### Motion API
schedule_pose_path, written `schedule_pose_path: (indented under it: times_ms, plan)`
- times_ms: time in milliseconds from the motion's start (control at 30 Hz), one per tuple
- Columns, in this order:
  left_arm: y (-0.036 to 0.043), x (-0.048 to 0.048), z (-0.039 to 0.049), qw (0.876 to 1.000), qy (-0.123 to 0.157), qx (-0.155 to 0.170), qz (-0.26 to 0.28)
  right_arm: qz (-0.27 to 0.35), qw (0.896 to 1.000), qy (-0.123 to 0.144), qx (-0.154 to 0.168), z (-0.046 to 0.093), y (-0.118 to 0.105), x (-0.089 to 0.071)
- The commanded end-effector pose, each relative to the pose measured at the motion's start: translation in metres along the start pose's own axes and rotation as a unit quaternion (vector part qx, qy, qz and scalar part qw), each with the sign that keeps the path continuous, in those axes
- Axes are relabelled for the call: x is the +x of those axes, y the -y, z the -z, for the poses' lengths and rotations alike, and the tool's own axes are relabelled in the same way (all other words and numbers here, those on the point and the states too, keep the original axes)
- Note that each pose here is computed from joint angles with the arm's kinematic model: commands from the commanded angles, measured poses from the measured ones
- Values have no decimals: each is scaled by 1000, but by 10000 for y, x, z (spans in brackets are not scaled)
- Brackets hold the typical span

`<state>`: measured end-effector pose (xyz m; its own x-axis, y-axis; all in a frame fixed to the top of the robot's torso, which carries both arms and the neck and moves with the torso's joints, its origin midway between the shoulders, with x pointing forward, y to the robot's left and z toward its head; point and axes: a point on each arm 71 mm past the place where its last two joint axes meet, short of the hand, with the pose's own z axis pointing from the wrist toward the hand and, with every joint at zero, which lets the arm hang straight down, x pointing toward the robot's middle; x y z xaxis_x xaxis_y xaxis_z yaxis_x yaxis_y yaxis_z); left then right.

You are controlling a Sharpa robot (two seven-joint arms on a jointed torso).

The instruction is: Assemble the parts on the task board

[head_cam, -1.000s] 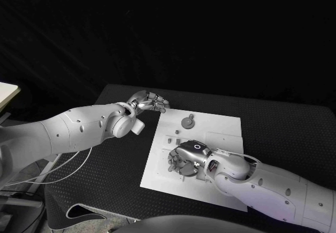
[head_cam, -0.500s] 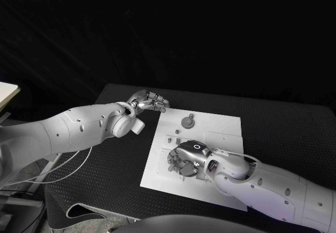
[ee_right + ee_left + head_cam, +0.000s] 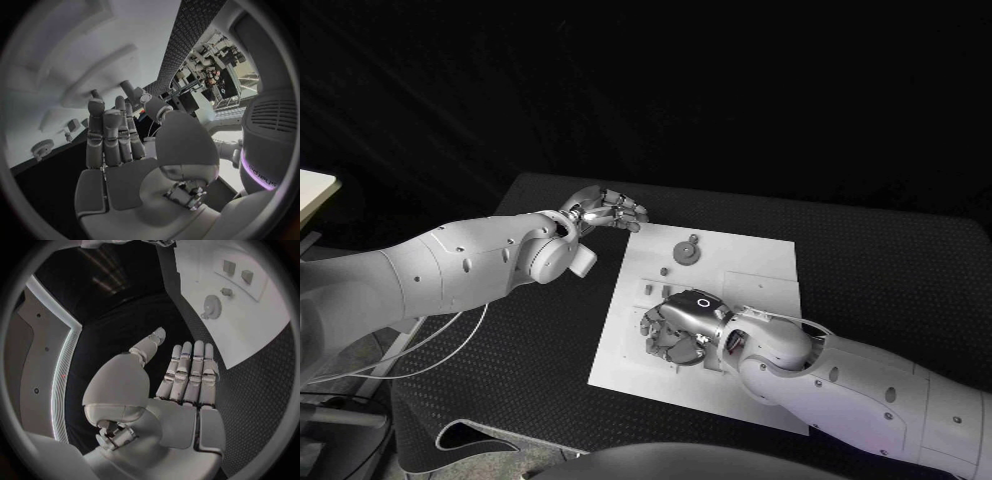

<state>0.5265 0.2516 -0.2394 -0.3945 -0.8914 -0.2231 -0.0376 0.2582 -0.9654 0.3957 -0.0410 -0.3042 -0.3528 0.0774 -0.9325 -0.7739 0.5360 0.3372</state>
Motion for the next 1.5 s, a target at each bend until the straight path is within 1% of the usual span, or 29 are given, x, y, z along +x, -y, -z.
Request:
schedule_pose_path:
  times_ms: [33,400,633,667,733,867,933,1000,1067,1167,1200,1267,1300,1367,1433,1467,1500]
  plan:
    - [17,18,-2,1000,-7,6,5,-4,1000,2,-6,-10,-28,-2]
    - [16,17,1,1000,-7,5,5,-4,1000,8,-6,-14,-38,-10]
    - [14,11,1,1000,-6,4,5,-9,1000,11,-5,26,-18,-25]
    - [13,8,2,1000,-6,4,5,-13,1000,8,-5,39,-10,-31]
    - [12,4,2,1000,-5,4,5,-17,1000,11,-6,59,-2,-52]
    - [5,-15,5,1000,-3,3,4,-27,999,21,-9,122,-1,-151]
    - [1,-30,6,1000,-1,3,3,-33,999,32,-11,164,-2,-243]
    - [-8,-52,10,1000,1,2,2,-39,998,47,-10,205,19,-371]
    - [-11,-65,20,1000,2,1,4,-49,997,54,-8,242,40,-494]
    - [-12,-58,8,1000,1,1,6,-98,992,76,18,353,163,-742]
    - [-15,-64,7,1000,2,1,6,-114,989,82,34,404,233,-848]
    - [-24,-88,0,1000,5,1,4,-119,985,111,53,491,344,-1031]
    - [-29,-104,-6,1000,8,1,3,-114,985,113,60,537,392,-1097]
    - [-39,-142,-10,1000,15,1,1,-130,982,102,89,628,505,-1210]
    - [-50,-170,-12,1000,19,0,-1,-144,980,61,123,704,611,-1261]
    - [-53,-181,-16,1000,20,0,-1,-150,978,54,135,737,654,-1287]
    - [-58,-191,-21,1000,22,-1,-2,-157,974,42,157,782,704,-1297]
